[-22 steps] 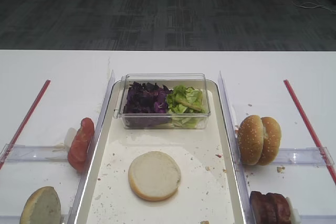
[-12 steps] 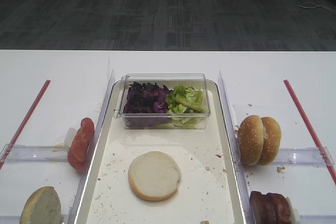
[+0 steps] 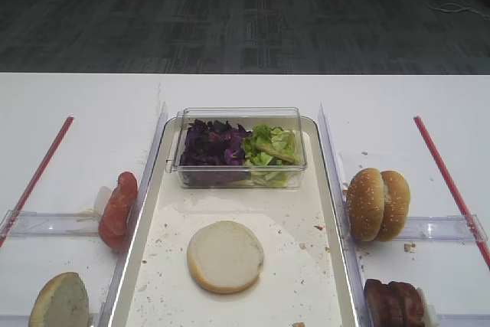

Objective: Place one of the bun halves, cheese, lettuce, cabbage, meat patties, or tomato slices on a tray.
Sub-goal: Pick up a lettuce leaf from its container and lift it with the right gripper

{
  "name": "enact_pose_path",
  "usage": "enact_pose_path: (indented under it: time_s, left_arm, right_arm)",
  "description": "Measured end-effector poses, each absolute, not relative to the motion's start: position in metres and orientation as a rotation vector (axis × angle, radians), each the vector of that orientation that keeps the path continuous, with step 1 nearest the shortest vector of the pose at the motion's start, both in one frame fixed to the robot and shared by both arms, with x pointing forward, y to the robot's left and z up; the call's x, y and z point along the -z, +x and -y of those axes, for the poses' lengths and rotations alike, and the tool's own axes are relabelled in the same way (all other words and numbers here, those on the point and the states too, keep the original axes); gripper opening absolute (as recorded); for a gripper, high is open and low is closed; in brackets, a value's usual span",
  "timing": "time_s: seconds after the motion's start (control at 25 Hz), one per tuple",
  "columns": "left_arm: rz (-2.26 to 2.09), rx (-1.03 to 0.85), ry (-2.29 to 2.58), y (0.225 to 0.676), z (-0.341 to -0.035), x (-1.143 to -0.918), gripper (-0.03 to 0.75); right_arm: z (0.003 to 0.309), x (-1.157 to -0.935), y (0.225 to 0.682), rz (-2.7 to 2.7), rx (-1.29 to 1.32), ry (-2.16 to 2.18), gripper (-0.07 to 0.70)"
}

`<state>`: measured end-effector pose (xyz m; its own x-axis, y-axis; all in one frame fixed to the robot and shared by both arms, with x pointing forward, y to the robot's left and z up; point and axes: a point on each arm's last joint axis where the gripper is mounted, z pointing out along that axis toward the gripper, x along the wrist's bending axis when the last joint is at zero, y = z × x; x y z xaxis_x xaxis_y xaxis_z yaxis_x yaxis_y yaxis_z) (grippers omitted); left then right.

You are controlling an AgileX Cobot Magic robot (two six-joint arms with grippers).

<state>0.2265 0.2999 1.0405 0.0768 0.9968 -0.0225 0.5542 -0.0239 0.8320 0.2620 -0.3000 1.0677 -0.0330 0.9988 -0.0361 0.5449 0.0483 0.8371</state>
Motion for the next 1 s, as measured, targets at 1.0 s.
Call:
enact_pose_path:
  time_s: [1.0]
  left_arm:
    - [-1.558, -0.812, 1.663, 0.227, -0.3, -1.041, 0.564]
  right_arm:
    - [0.288, -1.071, 0.53, -1.991, -0.484, 1.868, 0.629]
